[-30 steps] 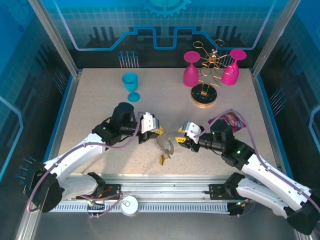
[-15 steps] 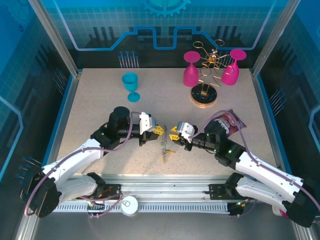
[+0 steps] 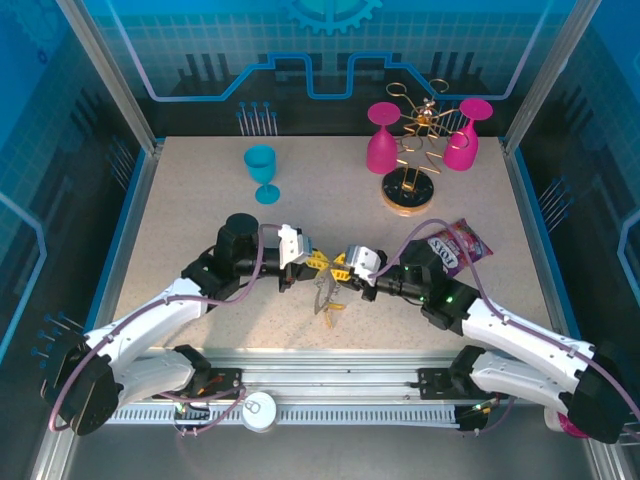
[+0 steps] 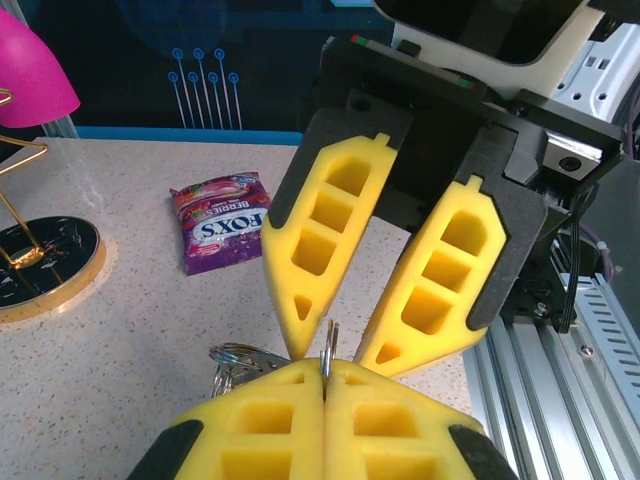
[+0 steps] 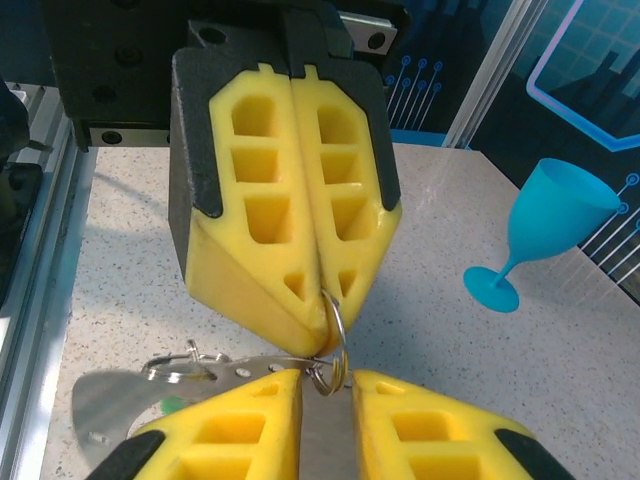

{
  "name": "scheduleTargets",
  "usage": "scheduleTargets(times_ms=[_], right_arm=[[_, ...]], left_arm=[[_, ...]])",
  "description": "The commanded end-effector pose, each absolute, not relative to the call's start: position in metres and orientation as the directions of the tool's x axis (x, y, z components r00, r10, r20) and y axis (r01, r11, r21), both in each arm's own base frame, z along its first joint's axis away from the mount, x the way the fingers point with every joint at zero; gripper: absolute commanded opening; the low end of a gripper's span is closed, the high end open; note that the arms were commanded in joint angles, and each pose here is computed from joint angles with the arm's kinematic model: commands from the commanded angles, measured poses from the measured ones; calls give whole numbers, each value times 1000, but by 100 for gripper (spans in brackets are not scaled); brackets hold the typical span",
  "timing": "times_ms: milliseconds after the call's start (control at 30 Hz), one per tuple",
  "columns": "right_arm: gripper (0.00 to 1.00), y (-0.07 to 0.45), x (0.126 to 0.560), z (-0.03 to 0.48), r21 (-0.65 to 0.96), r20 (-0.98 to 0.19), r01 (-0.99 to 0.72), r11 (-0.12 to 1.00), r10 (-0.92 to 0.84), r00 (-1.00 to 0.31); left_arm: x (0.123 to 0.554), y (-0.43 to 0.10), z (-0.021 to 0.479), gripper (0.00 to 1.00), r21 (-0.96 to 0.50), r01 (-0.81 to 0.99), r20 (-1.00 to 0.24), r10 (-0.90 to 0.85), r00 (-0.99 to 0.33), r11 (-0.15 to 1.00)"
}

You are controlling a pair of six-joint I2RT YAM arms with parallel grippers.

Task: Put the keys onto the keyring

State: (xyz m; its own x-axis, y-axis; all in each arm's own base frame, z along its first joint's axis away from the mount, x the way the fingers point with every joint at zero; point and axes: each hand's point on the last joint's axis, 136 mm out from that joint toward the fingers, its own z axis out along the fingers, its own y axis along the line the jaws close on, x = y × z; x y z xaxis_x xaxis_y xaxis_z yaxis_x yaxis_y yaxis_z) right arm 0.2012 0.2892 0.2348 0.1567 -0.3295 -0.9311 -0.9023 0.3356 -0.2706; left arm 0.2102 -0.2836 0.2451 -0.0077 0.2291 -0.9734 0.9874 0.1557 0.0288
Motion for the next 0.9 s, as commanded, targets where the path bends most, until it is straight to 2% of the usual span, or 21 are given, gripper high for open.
scheduleTargets(times_ms=[0,100,367,500,767,867], right_arm=[[19,297,197,252,-304,-934,-900,313,-283,217],[16,297,197,252,-305,-934,-900,311,-282,220],[0,298,194,251,-306,-932,-906,293,-286,222],[0,300,189,252,-301,-932,-917,262,-284,225],[0,309,185,255,-293,-933,-933,209,-274,232],[0,311,185,255,-291,-933,-935,204,-276,230]], left_arm=[[196,-286,257,0,66,994,-982,184,48,92],[195,-286,256,0,65,994,-981,186,48,85],[193,-285,252,0,74,994,-976,209,56,79],[192,-285,248,0,57,996,-974,223,40,69],[182,-293,245,15,-10,1000,-975,224,-6,-16],[178,-294,243,8,-28,999,-974,227,-16,-47]])
